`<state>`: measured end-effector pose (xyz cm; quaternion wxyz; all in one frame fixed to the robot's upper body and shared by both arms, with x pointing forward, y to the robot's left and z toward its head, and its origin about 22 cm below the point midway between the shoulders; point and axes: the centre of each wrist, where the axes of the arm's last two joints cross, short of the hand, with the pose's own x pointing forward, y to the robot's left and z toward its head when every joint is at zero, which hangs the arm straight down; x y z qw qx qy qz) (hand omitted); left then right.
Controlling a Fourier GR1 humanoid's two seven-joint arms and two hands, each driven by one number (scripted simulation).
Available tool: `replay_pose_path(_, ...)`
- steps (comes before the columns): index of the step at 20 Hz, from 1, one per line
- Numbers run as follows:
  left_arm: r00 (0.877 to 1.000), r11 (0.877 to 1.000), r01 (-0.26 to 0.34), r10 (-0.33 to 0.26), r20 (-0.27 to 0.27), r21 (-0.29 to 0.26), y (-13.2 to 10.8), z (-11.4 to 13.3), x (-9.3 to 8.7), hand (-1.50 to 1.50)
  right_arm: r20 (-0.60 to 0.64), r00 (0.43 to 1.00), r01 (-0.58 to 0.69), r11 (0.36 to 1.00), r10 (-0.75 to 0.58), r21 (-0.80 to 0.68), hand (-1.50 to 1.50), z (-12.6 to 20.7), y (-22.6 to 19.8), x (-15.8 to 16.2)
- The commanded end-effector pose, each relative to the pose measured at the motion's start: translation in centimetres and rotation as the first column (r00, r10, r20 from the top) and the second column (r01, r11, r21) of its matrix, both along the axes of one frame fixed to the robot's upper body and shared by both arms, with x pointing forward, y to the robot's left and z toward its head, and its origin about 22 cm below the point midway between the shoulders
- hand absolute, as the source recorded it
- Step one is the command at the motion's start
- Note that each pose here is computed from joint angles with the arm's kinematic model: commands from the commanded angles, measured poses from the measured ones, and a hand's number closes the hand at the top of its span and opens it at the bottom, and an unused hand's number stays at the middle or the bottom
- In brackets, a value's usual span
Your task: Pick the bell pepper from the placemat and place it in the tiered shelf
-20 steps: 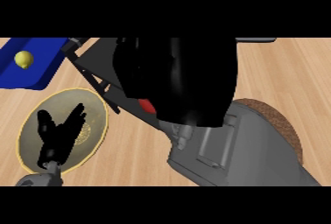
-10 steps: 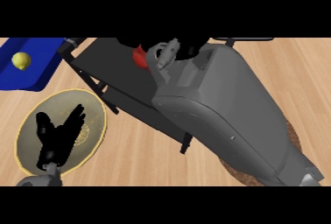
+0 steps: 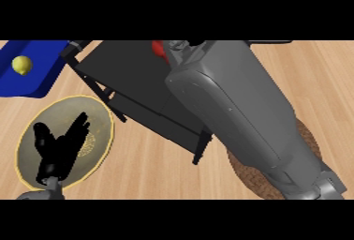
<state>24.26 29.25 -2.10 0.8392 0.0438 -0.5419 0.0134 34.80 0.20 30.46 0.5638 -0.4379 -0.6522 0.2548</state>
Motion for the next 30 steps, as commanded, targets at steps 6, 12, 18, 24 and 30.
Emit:
replay_pose_path(6,0.999,1.0,0.008,-0.008,-0.043,-0.008,0.0,-1.4,0.3,0.0,0.009,1.0,-0.006,0.999,0.006,0.051,1.5,-0.6,0.2,1.8)
replay_pose_path(12,0.999,1.0,0.01,-0.01,-0.037,-0.003,-1.3,0.5,1.3,0.0,-0.013,1.0,0.008,0.999,-0.009,-0.042,1.5,-2.2,0.6,2.5)
replay_pose_path(18,1.0,1.0,-0.005,0.005,-0.029,0.003,-0.7,1.4,2.4,0.0,0.05,0.996,0.06,0.964,-0.076,0.26,-1.5,0.2,-1.4,1.9)
replay_pose_path(24,0.999,1.0,-0.009,0.008,-0.034,-0.008,-0.8,-0.2,1.1,0.0,0.118,0.987,0.041,0.887,-0.107,0.461,-1.5,0.8,-2.4,2.2)
replay_pose_path(30,0.999,1.0,0.002,-0.002,-0.045,-0.003,-0.6,-0.4,0.6,0.0,0.191,0.975,-0.036,0.762,-0.115,0.647,-1.5,3.5,-3.7,0.2)
